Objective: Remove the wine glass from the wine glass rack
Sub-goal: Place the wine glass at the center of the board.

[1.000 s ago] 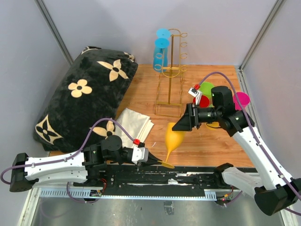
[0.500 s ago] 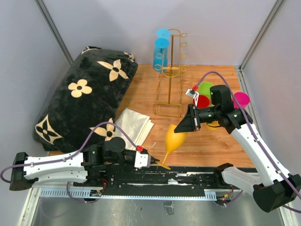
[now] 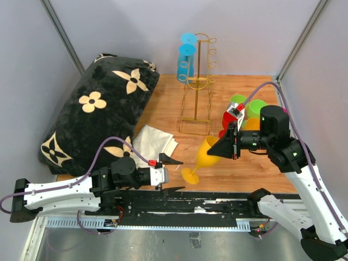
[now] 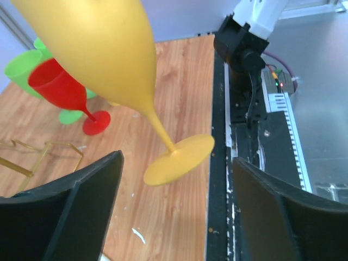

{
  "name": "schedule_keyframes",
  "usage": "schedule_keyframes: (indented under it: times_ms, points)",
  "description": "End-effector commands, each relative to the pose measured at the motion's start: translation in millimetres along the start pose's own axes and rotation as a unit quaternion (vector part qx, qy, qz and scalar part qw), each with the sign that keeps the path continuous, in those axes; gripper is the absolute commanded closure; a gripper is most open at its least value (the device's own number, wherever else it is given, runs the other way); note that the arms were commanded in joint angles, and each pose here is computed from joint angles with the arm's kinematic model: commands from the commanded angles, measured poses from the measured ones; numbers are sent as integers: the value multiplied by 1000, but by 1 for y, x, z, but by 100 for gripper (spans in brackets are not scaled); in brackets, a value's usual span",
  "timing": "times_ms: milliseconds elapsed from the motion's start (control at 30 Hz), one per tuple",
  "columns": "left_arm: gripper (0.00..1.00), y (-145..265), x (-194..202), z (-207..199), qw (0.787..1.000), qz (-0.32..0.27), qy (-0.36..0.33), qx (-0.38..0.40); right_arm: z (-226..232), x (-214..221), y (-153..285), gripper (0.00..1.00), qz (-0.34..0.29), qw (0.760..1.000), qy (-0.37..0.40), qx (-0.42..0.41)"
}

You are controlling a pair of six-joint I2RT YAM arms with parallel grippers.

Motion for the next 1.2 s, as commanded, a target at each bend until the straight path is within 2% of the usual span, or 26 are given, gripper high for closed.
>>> schedule_keyframes:
  times_ms: [0, 133, 233, 400, 567, 633, 800, 900, 1033, 1100, 1167]
  points:
    - [3, 0, -23, 4, 998, -67, 8, -18, -17, 8, 12, 99, 37, 985, 22, 164]
    - [0, 1, -26, 8, 995, -82, 34, -51, -51, 25, 22, 99, 64, 939, 10, 337]
    - [0, 2, -27, 12, 989, -95, 68, -89, -76, 40, 36, 99, 75, 869, -28, 488]
    - [0, 7, -26, 18, 979, -110, 105, -138, -92, 67, 48, 99, 42, 802, -54, 594]
    - [0, 11, -26, 22, 972, -108, 120, -171, -104, 87, 68, 99, 18, 719, -59, 692]
    - [0, 12, -26, 24, 967, -106, 132, -188, -106, 89, 74, 99, 11, 696, -65, 715]
    - [0, 12, -24, 28, 955, -101, 170, -222, -113, 88, 86, 99, -4, 656, -73, 751]
    - [0, 10, -21, 27, 953, -95, 180, -225, -121, 90, 91, 99, -11, 640, -85, 764]
    - [0, 10, -21, 28, 950, -88, 187, -232, -136, 93, 98, 99, -25, 636, -120, 762]
    - [0, 12, -22, 28, 948, -95, 194, -236, -144, 91, 99, 99, -34, 650, -132, 748]
    - [0, 15, -23, 29, 940, -103, 206, -251, -152, 90, 101, 99, -37, 651, -142, 745]
Point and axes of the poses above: each gripper's point midway between its finger pads, its own y axis back along the fingers, its own z axis along the line the jaws close on, x = y × z, the point moved 9 cm from there along y, back along the fingers, and after that the axes turned 9 degrees about y, right-handed, at the moved point
